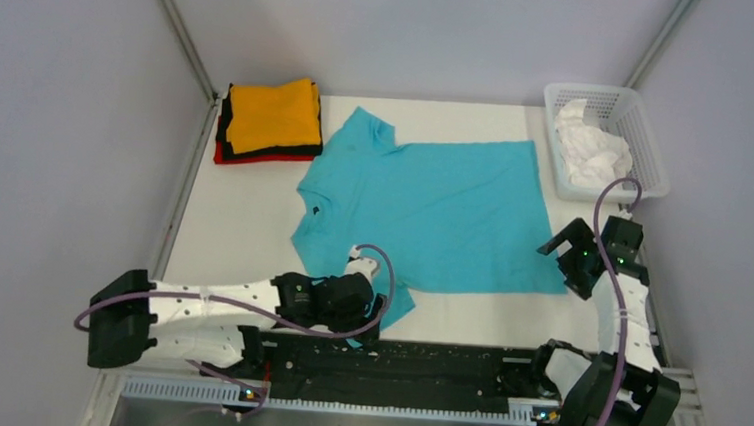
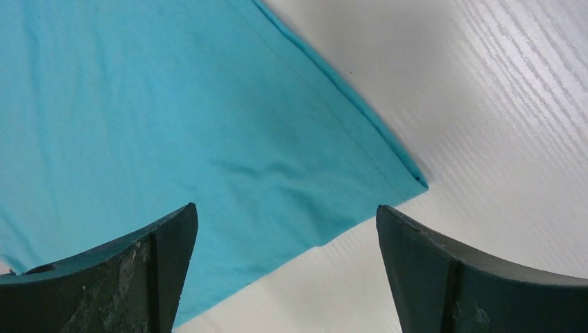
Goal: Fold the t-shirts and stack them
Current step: Grab the side of the flattened tshirt closest away from the robot with both arms
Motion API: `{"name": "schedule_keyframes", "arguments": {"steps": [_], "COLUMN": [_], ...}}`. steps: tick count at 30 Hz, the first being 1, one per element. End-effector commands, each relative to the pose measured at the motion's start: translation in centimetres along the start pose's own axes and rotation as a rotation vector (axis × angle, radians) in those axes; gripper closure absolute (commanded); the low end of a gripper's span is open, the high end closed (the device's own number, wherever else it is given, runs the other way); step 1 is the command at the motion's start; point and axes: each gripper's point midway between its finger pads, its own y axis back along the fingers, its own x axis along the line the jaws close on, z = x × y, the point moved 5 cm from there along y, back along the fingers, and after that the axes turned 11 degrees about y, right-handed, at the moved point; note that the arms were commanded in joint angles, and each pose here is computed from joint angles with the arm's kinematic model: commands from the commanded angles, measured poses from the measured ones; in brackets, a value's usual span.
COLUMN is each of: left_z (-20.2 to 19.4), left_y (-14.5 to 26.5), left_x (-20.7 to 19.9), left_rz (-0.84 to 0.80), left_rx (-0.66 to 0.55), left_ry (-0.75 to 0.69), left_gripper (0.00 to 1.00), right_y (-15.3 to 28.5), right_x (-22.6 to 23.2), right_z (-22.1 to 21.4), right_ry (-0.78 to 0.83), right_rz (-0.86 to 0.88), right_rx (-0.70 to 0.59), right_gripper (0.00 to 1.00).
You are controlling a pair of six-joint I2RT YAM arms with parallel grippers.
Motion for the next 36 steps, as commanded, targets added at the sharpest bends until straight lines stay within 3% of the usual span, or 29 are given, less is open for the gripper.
{"name": "schedule_keyframes", "arguments": {"steps": [1,5,12,16,20,23,25,30,36], "left_z": [0.3,0.3,-0.6,-2.1,-2.3,-2.0,-1.6,-1.0,-1.4], "left_y": [-0.5,-1.3,-3.7,-4.4,-4.5,-4.4,-3.9,-2.1,-0.9], "left_x": [-0.8,0.3,-1.0,0.0,1.4,1.7,1.6,0.6,-1.4], "left_rz": [0.102,0.223,0.26,0.413,0.567,0.613,0.607,0.478,0.226], "left_rx": [-0.027,-0.038,0.035,0.065,0.055,0.032,0.008,-0.01,0.025], "left_ry": [-0.006,-0.003,-0.019,-0.052,-0.056,-0.05,-0.047,-0.046,-0.051], "left_gripper": [0.17,0.24,0.37,0.43,0.67,0.91,1.0,1.0,1.0], "right_y": [0.2,-0.1,-0.1,0.0,0.0,0.1,0.5,0.9,0.3], "right_x": [0.9,1.1,0.7,0.7,0.5,0.2,-0.2,-1.2,-1.1], "right_z": [0.4,-0.1,-0.2,0.0,0.1,0.0,0.1,-1.5,-3.3], "right_ry": [-0.009,-0.005,0.004,0.005,0.001,-0.007,-0.016,-0.099,-0.185], "right_rz": [0.071,0.1,0.082,0.074,0.062,0.029,-0.012,-0.075,-0.042], "right_rx": [-0.021,-0.008,-0.026,-0.037,-0.042,-0.042,-0.049,-0.046,-0.031], "right_gripper": [0.02,0.03,0.03,0.03,0.03,0.03,0.03,0.04,0.17]}}
